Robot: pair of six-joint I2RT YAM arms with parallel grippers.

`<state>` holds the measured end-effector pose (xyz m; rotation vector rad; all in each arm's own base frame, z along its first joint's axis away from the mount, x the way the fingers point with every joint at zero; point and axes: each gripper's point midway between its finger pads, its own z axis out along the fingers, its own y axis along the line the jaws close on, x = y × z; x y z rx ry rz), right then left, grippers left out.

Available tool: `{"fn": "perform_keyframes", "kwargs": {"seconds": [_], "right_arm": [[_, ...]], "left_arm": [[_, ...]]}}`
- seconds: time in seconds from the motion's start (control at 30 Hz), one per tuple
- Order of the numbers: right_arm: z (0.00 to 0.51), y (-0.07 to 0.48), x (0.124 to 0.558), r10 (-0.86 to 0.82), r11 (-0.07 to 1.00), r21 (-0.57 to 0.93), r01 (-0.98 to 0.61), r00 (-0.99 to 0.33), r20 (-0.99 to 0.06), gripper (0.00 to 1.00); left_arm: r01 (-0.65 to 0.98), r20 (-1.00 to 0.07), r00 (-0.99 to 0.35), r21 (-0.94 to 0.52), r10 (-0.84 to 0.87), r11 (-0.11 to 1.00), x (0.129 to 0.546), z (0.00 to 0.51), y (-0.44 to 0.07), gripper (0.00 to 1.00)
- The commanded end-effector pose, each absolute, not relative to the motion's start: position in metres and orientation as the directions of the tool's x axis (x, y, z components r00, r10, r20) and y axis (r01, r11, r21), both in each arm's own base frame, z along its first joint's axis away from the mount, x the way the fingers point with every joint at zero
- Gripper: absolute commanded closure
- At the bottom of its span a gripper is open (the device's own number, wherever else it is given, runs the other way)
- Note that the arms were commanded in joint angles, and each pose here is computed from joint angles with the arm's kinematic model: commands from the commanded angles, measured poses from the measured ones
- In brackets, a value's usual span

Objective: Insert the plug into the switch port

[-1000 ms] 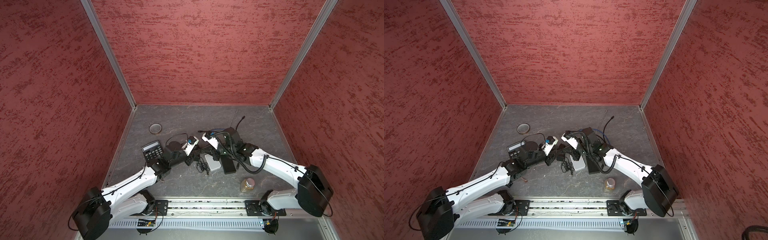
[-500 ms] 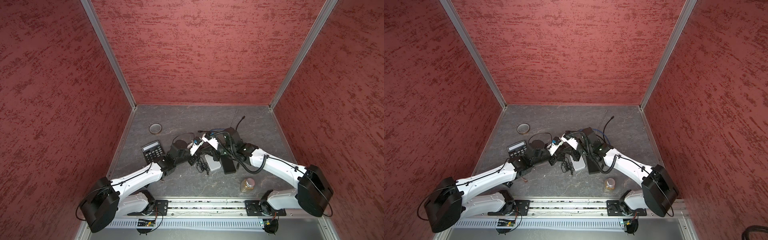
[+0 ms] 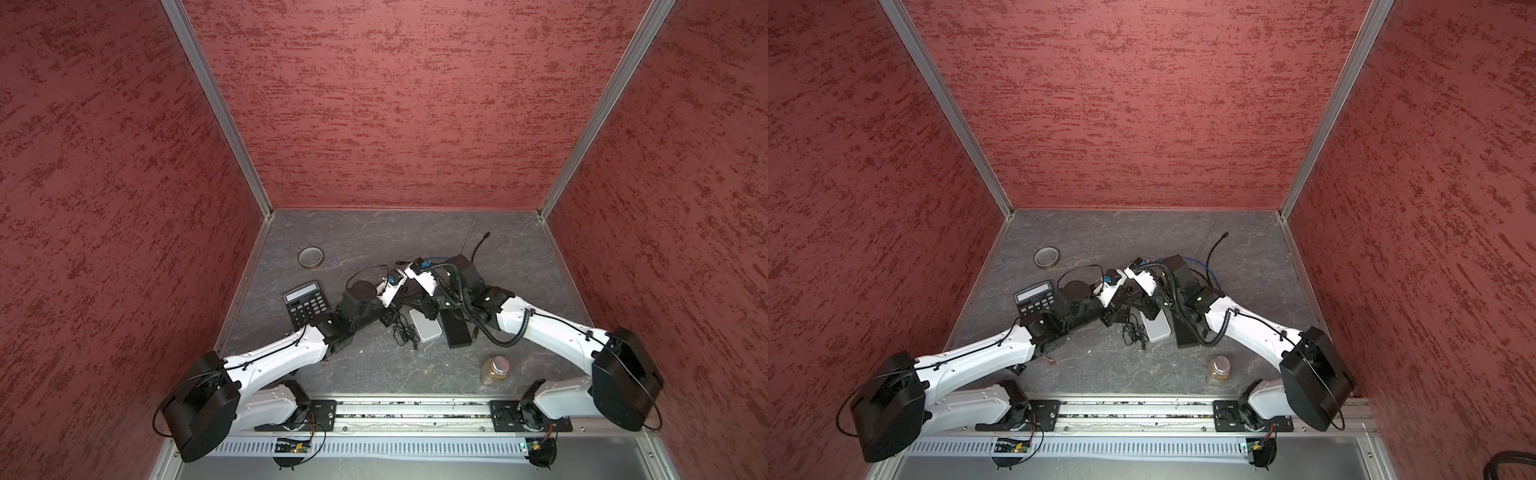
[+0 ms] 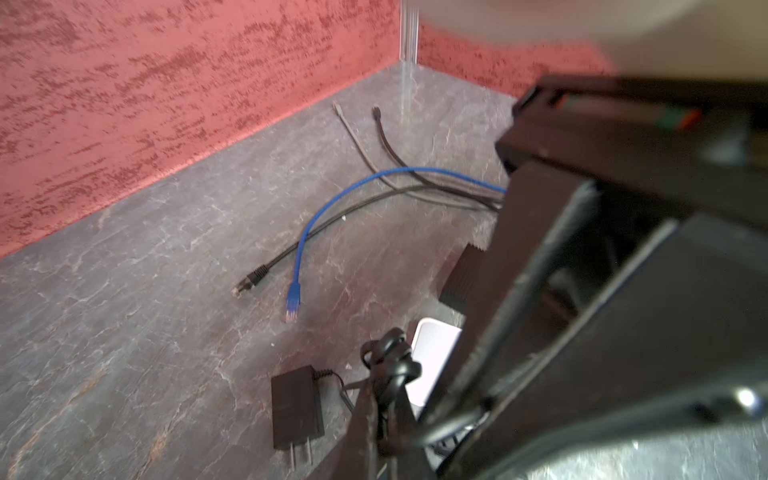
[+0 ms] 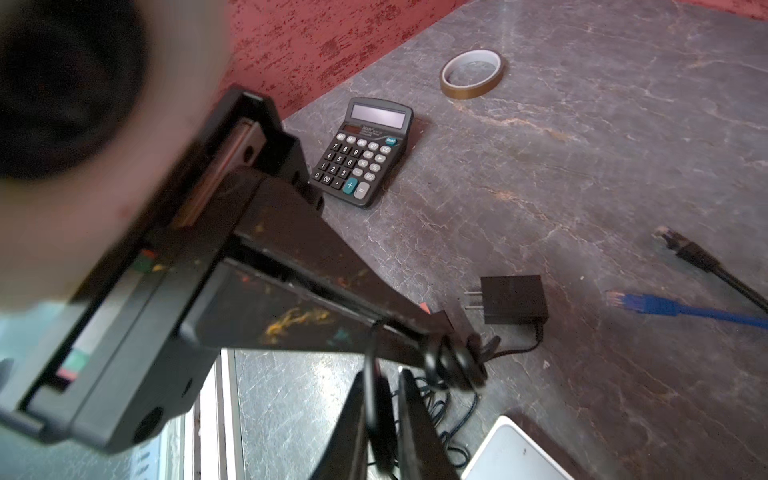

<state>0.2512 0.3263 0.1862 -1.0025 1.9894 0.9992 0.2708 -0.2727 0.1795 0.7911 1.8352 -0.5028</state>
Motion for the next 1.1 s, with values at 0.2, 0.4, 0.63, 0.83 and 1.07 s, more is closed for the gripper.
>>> {"fn": "perform_keyframes", "kwargs": {"seconds": [0.2,0.4,0.63,0.83,1.07], "right_arm": [[0.190,0.319,0.268,-0.162,0.524,0.396,-0.754,-0.544,-0.823,0.77],[0.201,0.320,0.268,-0.100,0.507,0.431,-0.747,-0.548,-0.831,0.62],[0.216,0.317,0.265,-0.031,0.494,0.471,-0.731,-0.556,-0.831,0.50],[0.208,0.318,0.274,-0.027,0.530,0.485,-0.695,-0.586,-0.810,0.52],[0.204,0.326,0.284,-0.006,0.532,0.512,-0.675,-0.607,-0.795,0.60]], "left_arm": [[0.634,-0.943,-0.285,-0.049,0.174,0.772,0.285,0.194,-0.267,1.00],[0.580,-0.927,-0.331,-0.053,0.175,0.813,0.292,0.187,-0.261,1.00],[0.501,-0.914,-0.386,-0.094,0.125,0.860,0.300,0.184,-0.254,1.00],[0.507,-0.914,-0.389,-0.110,0.114,0.855,0.298,0.185,-0.255,1.00],[0.512,-0.913,-0.391,-0.111,0.116,0.852,0.297,0.185,-0.255,1.00]]}}
